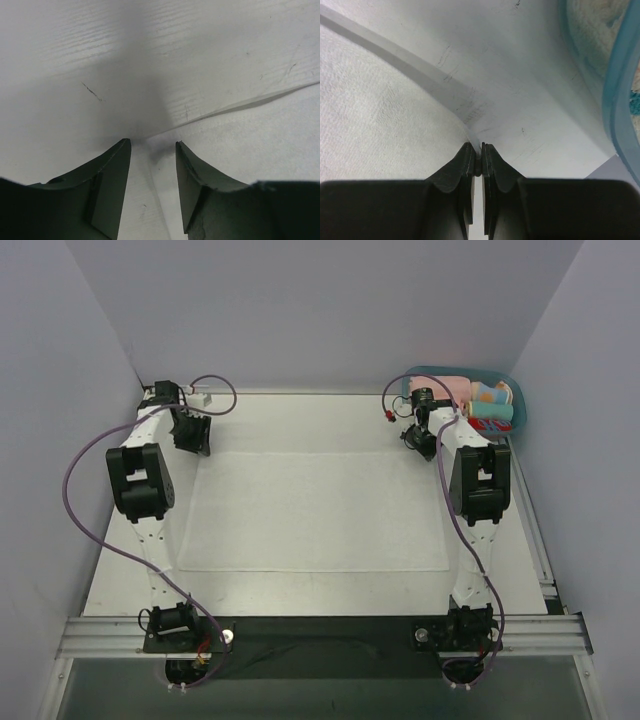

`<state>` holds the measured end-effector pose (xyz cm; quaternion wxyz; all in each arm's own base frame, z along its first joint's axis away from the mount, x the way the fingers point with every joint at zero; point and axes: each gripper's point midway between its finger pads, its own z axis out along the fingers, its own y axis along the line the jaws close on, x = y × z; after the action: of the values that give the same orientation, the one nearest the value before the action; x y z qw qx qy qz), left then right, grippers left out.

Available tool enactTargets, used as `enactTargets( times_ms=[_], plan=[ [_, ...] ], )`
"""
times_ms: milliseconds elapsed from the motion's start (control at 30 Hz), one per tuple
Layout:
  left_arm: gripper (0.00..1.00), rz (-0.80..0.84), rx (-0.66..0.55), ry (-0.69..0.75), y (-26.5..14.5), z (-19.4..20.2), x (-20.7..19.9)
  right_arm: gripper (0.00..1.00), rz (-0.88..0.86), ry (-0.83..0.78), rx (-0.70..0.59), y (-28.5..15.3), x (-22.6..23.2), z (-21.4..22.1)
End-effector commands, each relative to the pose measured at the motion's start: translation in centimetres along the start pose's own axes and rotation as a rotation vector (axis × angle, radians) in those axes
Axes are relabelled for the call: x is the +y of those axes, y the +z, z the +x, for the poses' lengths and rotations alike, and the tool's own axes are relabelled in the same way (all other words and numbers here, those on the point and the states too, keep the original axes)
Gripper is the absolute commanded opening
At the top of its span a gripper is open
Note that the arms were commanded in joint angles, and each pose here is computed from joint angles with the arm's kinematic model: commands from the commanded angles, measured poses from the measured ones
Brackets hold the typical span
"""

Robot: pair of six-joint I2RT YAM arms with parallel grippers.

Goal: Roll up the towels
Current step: Fold the towel

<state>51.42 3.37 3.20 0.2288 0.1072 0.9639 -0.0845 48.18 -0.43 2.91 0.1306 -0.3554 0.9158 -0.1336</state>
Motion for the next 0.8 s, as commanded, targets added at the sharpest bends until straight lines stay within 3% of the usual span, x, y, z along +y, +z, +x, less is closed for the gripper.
enactTargets(
  times_ms=[0, 200, 333, 467, 767],
  plan=[
    [0.5, 0.023, -0.014, 0.003, 0.1, -0.8, -0.3, 0.0, 0.038, 0.006, -0.037, -3.7, -1.7, -0.5],
    [0.37, 0.054, 0.005, 0.006, 0.4, -0.2, -0.9, 0.0, 0.039, 0.004, -0.023, -3.3, -1.9, -0.2],
    [0.16, 0.073, -0.007, 0.006, 0.1, -0.8, -1.3, 0.0, 0.054, 0.013, -0.024, -3.2, -2.7, -0.4],
    [0.01, 0.084, -0.028, -0.01, -0.4, -1.9, -1.4, 0.0, 0.08, 0.042, -0.034, -3.1, -4.2, -0.7],
    [0.0, 0.068, -0.152, 0.005, -2.9, -6.7, -0.8, 0.0, 0.114, 0.052, -0.058, -3.4, -6.5, -1.1]
  ],
)
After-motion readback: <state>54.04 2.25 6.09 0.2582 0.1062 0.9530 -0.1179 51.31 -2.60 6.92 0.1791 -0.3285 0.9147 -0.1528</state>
